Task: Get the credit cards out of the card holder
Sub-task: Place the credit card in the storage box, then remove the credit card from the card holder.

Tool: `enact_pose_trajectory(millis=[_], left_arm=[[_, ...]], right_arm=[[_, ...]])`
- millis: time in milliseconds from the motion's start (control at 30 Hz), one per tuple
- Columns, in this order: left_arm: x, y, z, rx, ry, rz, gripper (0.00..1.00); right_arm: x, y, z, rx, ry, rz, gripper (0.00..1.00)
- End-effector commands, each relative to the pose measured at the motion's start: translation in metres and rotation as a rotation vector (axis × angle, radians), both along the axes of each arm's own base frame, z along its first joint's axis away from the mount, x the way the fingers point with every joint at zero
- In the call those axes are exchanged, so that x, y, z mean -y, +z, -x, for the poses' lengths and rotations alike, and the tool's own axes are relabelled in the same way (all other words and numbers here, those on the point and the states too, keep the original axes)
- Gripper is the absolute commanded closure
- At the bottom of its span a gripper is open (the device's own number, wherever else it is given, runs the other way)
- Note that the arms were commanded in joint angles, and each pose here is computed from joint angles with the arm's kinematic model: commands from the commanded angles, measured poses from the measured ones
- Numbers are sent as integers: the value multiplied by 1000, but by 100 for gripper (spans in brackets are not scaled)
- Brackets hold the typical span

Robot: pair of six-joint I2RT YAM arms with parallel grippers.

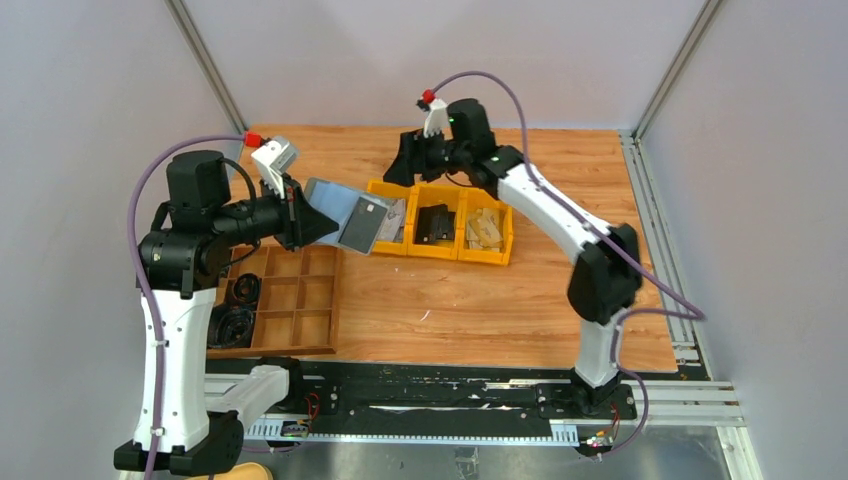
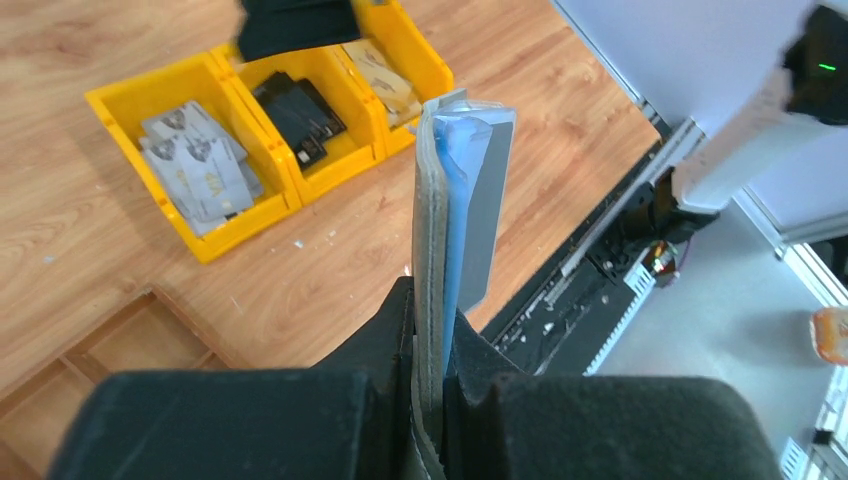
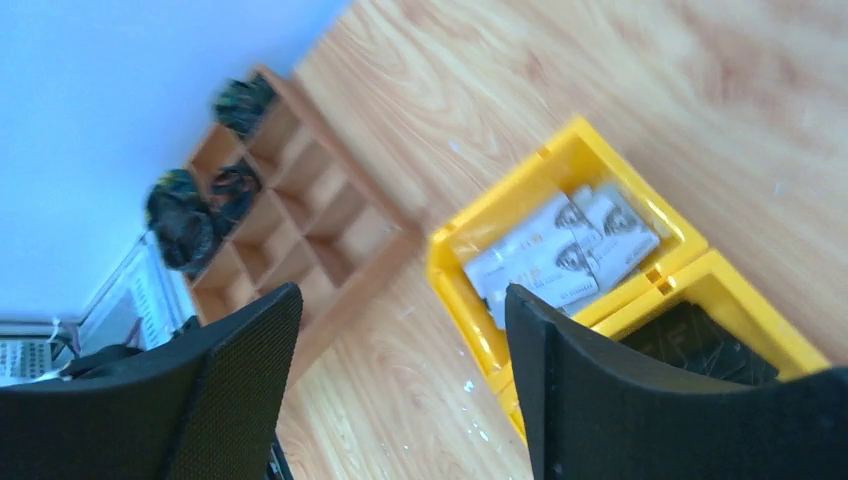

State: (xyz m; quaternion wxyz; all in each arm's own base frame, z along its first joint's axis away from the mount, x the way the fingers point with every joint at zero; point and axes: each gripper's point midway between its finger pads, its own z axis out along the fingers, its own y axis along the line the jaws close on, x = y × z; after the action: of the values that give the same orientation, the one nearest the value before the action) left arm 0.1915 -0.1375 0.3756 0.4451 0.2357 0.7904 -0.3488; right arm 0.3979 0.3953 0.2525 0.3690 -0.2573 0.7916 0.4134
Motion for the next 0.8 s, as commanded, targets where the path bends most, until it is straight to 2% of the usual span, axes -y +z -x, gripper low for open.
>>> enact_pose_trajectory(millis=[0, 133, 367, 567, 767], left_arm=[[-4, 31, -15, 118, 94, 57, 100], [-10, 51, -30, 204, 203, 133, 100], [1, 72, -36, 218, 205, 323, 100], [9, 64, -40, 141, 185, 389, 100], [15, 61, -38, 88, 151, 439, 100]], right_arm=[[7, 99, 47, 134, 64, -280, 21], [29, 111, 104, 97, 144, -464, 19], [45, 137, 167, 55, 215, -816, 19], [24, 154, 185, 70, 233, -908, 18], [2, 158, 178, 92, 208, -886, 18]])
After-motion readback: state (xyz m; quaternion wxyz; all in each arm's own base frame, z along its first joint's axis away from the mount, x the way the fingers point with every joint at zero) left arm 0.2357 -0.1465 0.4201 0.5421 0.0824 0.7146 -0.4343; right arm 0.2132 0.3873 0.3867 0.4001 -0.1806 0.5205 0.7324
